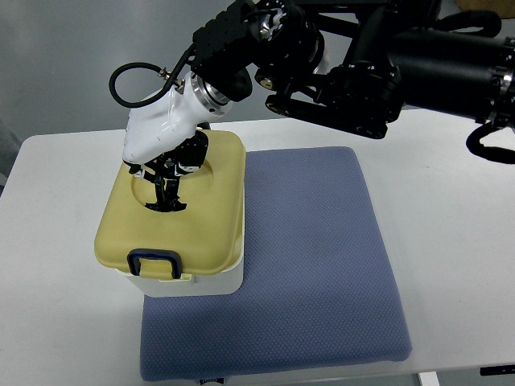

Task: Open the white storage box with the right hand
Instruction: 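Lift the yellow lid off the white box with the right hand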

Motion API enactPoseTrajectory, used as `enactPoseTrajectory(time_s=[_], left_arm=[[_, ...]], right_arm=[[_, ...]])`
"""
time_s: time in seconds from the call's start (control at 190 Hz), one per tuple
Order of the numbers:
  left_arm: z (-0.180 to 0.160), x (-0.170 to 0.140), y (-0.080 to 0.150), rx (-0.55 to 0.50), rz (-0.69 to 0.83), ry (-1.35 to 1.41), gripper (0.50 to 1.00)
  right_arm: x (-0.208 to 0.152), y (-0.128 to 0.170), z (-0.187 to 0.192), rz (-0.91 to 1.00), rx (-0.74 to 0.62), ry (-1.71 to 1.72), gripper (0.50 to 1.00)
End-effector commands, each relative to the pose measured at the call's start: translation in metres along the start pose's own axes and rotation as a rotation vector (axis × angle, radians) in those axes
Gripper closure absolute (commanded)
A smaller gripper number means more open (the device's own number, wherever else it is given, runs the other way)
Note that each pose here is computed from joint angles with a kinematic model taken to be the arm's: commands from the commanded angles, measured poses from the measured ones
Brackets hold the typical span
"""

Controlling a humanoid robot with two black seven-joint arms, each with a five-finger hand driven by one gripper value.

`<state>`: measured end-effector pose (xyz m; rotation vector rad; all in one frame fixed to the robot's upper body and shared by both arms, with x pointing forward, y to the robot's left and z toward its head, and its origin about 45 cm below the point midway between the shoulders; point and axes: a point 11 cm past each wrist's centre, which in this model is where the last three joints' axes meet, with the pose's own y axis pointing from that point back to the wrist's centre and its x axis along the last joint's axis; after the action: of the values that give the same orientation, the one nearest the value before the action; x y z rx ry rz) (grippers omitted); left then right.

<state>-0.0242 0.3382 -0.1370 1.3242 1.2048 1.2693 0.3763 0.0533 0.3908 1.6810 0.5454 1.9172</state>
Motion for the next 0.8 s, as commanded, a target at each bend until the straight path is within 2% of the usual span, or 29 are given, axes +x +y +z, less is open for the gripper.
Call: enactPoseTrajectory(time_s=[0.0, 0.142, 0.493, 0.793], left_arm=[[0.000, 0.000, 0.000, 0.001, 0.000, 0.001, 0.500], [0.000, 0.000, 0.000, 0.001, 0.000, 0.000, 0.500], [0.000, 0.000, 0.000, -0.001, 0.000, 0.001, 0.500], [0.000, 0.000, 0.000, 0.000, 0.000, 0.000, 0.500]], right_arm=[[0.008, 0.003, 0.000, 0.004, -0.003, 0.016, 1.000], [0.007, 0.008, 0.004, 0.005, -0.013, 0.008, 1.000], [-0.009, 0.044, 0.036, 0.048, -0.103, -0.069, 1.000], [-0.039, 0.094, 0.072, 0.061, -0.227, -0.133, 1.000]])
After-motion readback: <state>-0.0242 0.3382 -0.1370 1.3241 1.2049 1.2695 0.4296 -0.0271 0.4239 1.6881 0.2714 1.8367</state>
